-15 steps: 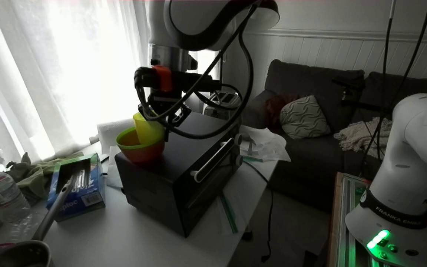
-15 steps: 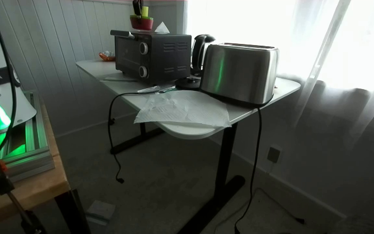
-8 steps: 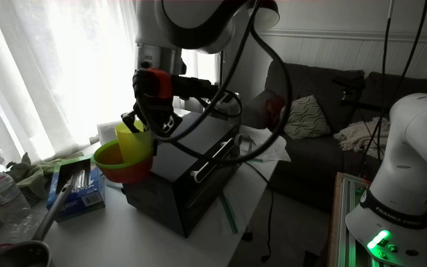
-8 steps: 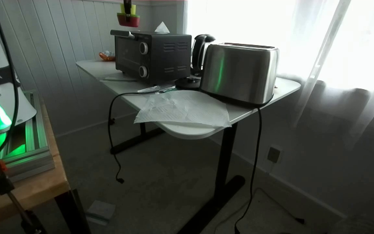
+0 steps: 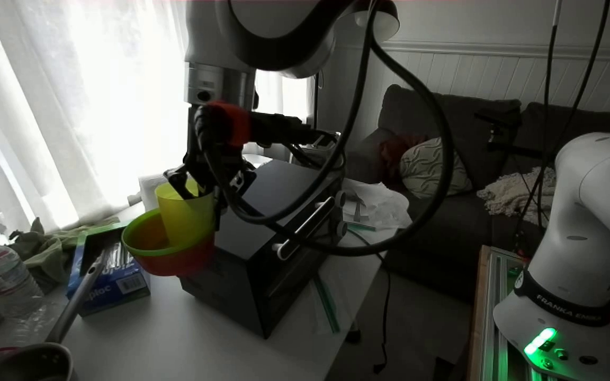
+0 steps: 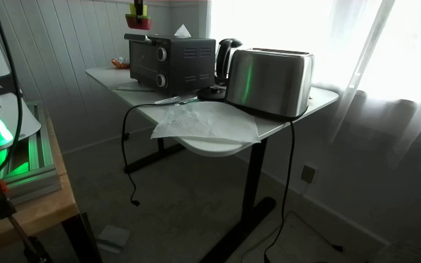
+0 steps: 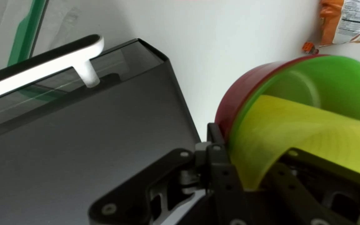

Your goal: Stack the two bowls together then put the yellow cup in the green bowl and place the bowls on the table

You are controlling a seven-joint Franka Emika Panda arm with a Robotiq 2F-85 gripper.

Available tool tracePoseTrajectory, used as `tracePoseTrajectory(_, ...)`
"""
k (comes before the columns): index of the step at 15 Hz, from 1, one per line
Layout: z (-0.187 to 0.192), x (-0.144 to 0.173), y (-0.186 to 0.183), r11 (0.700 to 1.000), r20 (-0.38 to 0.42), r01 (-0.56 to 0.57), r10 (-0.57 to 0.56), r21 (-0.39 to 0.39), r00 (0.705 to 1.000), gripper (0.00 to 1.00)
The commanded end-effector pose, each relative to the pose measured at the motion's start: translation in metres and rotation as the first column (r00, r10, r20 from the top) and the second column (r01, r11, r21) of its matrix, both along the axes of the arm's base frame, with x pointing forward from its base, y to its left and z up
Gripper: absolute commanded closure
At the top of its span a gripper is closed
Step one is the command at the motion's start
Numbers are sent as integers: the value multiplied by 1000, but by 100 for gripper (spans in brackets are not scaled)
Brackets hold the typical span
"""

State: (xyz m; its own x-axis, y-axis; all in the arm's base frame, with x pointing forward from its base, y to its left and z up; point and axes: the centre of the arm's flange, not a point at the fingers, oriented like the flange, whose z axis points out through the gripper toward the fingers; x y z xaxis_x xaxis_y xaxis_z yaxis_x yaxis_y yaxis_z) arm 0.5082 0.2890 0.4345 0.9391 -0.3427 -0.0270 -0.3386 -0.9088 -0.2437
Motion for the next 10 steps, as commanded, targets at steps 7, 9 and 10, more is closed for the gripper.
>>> tracePoseTrajectory(7, -8, -15, 70, 987, 21, -153, 152, 40, 988, 97)
tracePoseTrajectory(9, -12, -23, 95, 976, 36, -209, 207, 59, 978, 97)
tracePoseTrajectory(10, -15, -26, 107, 970, 44, -236, 234, 64, 971, 97)
